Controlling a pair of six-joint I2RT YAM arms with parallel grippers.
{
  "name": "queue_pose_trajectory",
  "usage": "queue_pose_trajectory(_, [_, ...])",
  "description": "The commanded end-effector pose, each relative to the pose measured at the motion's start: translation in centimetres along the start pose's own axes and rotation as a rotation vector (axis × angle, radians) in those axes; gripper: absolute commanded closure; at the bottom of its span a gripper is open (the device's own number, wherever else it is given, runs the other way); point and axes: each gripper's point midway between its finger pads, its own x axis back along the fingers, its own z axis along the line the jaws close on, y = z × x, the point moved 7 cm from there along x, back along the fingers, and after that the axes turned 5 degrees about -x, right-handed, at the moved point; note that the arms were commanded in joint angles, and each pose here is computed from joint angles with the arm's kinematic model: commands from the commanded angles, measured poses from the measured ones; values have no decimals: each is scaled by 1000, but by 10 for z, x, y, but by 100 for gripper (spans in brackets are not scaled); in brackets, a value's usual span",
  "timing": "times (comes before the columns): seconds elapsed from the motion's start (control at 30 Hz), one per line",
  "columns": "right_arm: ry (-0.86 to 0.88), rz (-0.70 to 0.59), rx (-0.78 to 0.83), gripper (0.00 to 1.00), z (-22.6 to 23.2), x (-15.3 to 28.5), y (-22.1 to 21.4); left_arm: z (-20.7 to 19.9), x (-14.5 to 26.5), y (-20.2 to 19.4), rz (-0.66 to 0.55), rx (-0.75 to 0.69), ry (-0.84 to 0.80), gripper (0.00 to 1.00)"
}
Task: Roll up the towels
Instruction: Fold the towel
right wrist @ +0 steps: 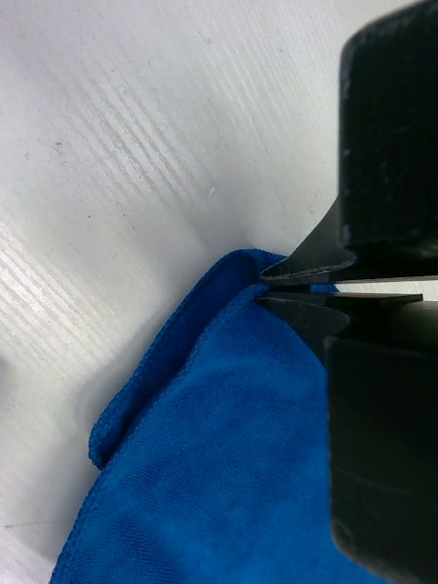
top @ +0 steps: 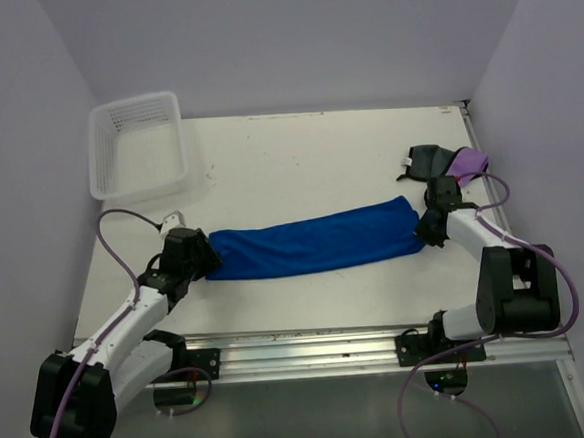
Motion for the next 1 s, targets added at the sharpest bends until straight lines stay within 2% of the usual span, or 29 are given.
queue_pose_trajectory(0.0, [12, -29, -10, 100, 7, 2, 12, -11, 0, 0, -27, 31, -77, 39])
queue_pose_trajectory(0.2, [16, -15, -14, 100, 7, -1, 10, -9, -2, -11, -18, 7, -87, 49])
queue_pose_trajectory(0.33, [18, -13, -10, 100, 7, -2, 10, -3, -6, -12, -15, -36, -49, 61])
queue_pose_trajectory(0.37, [18, -13, -7, 100, 7, -2, 10, -2, -6, -12, -15, -38, -38, 61])
queue_pose_trajectory(0.6, [13, -19, -4, 100, 7, 0, 12, 1, -5, -7, -38, -58, -1, 86])
queue_pose_trajectory(0.67, [12, -20, -5, 100, 6, 0, 12, 4, -6, -8, -36, -63, 20, 89])
queue_pose_trajectory(0.73, [9, -20, -5, 100, 5, 0, 12, 6, -5, -8, -39, -65, 32, 98])
queue_pose_trajectory(0.97, [15, -21, -5, 100, 6, 2, 12, 7, -2, -4, -60, -83, 46, 100])
